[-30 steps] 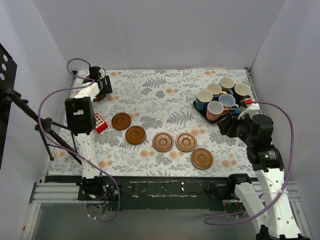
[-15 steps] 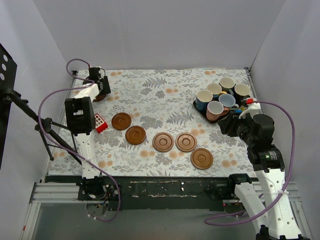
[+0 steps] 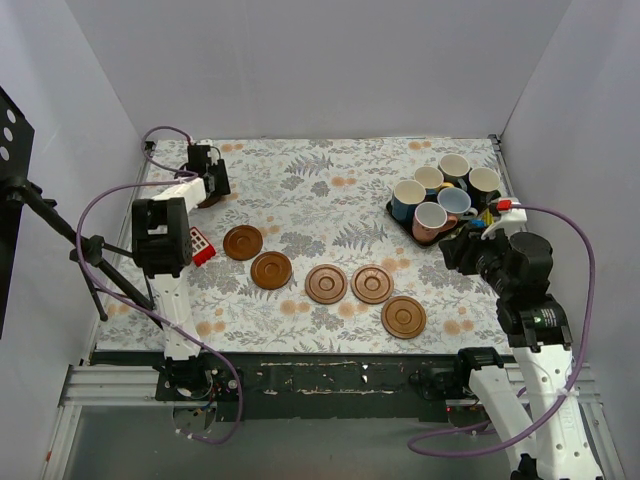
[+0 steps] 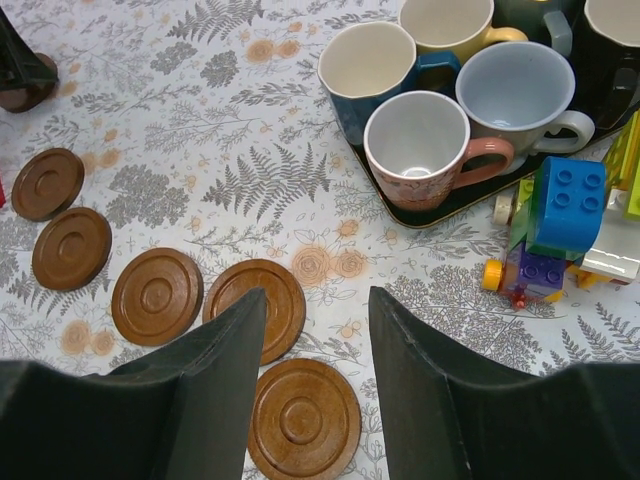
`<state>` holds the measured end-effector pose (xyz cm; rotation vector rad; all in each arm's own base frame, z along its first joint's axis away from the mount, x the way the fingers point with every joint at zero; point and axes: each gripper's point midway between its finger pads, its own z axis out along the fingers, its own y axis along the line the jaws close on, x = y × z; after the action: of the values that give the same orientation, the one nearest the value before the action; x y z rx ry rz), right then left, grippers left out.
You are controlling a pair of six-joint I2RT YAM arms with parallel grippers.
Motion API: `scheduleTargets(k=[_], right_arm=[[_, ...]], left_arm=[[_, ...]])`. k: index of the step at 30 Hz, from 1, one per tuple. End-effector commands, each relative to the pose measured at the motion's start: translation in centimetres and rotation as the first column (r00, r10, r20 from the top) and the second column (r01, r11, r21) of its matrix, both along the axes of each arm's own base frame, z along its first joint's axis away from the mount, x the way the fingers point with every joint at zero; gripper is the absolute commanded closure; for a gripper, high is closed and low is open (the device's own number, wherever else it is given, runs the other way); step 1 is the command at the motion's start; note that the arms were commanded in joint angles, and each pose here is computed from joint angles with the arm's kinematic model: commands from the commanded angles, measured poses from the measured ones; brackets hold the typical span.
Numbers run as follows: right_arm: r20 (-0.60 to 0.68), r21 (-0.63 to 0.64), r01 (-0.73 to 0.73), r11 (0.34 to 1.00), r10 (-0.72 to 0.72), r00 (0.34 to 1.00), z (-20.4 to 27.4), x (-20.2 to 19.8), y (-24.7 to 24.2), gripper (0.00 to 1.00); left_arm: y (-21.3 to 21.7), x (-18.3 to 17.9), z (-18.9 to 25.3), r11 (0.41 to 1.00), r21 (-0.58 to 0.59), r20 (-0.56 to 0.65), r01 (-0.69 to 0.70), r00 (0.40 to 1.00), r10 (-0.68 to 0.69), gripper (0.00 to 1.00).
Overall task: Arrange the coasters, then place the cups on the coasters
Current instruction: Move the coaster to the center of the board.
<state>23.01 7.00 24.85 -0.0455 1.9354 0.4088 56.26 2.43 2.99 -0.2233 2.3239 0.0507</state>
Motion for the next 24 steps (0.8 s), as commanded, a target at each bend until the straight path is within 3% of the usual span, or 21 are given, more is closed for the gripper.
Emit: scheduleTargets(k=[1,7,14,24], right_arm=[[0.078,-0.005,0.021,1.0,-0.021,0.997,2.3,-0.2,-0.5,0.47],[0.081,-0.005,0.021,1.0,-0.021,0.996,2.2,-0.4,-0.5,0.47],[0.093,-0.014,0.038,0.999,-0.036,0.995,2.5,-0.7,-0.9,0.47],[0.081,-0.012,0.035,0.999,-0.034,0.996,2.2,-0.9,-0.8,0.47]], left_arm=[[-4.7,-5.6,-3.2,0.995,-0.062,-0.176,0.077,0.981,-0.086,0.47],[-8.0,-7.5,-3.8,0.982,-0.139,-0.185,0.132,0.97,-0.156,0.47],[-8.2,-9.1,-4.4,0.985,-0.135,-0.217,0.112,0.966,-0.139,0.47],[-8.8,-9.4,-5.0,0.99,-0.034,-0.232,0.138,0.962,-0.142,0.46]])
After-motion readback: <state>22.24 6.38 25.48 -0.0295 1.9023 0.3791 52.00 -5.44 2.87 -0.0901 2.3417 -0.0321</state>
